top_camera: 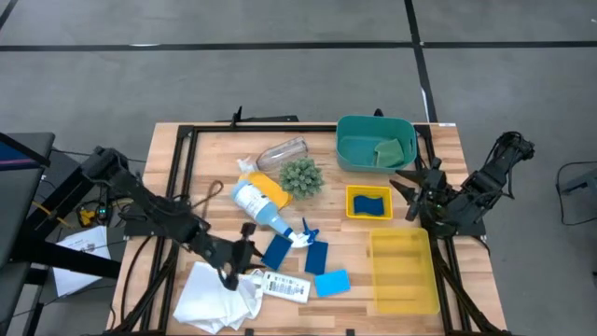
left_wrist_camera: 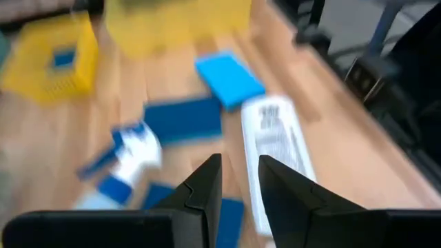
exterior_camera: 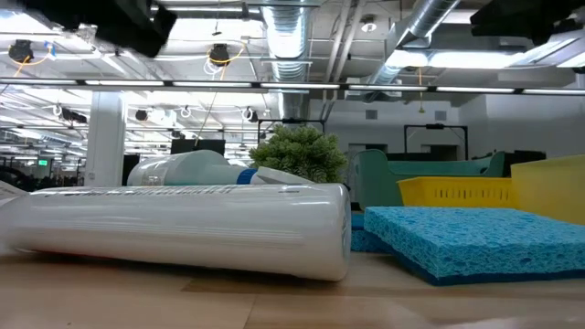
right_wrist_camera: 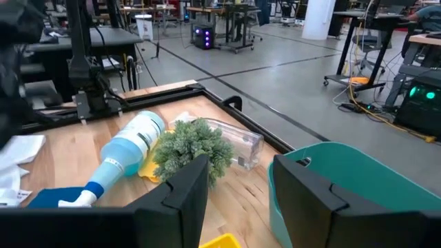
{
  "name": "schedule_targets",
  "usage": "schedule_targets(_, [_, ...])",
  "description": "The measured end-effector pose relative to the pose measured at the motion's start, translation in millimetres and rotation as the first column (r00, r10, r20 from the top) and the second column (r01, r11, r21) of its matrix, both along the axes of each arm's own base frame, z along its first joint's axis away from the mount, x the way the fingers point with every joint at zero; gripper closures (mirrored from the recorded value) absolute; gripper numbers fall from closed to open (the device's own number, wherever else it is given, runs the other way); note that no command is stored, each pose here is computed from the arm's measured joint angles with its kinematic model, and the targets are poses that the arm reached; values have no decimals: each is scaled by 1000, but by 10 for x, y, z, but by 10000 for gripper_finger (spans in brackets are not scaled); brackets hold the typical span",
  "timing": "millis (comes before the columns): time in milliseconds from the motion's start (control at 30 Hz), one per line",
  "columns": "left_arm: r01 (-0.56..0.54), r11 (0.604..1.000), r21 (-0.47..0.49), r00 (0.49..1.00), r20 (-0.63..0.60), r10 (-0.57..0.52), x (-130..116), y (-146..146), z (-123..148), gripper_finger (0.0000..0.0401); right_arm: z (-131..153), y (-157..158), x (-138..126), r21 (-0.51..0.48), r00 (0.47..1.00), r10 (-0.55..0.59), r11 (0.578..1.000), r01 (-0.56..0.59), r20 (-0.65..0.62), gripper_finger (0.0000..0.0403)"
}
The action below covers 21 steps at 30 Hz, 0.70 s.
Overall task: Pick & Place Kitchen Items
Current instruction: Put the white bottle into the yellow bin
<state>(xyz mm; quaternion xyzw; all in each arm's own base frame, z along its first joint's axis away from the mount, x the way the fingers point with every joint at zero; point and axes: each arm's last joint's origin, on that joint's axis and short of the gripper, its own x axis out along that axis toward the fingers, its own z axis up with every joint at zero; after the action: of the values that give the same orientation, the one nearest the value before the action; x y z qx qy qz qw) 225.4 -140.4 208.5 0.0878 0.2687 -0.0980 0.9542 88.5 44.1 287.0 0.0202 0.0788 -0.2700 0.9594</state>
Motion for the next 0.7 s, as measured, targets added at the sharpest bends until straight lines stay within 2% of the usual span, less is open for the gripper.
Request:
schedule_targets(67, [-26,1000,-16,998,-59,25,38,-35,-140,309,10,4,5,11,1000,0,1000,0,12,249])
schedule_targets(167, [-19,997,-80,987,-161,6,71,-85,-316,308,20,9,10,18,1000,0,1000,0,21,249])
schedule_targets(300, [-64,983,-174,971,-237,21,64,-150,-421,297,51,27,26,22,999,30,999,-30,27,249])
schedule_targets(533, [-69,967,-243,962,-272,0,-37,-302,-441,224,63,50,42,38,996,83,996,-84,20,249])
schedule_targets(700, [-52,976,-211,969,-248,-2,-94,-362,-448,181,65,51,42,33,996,85,996,-86,19,249])
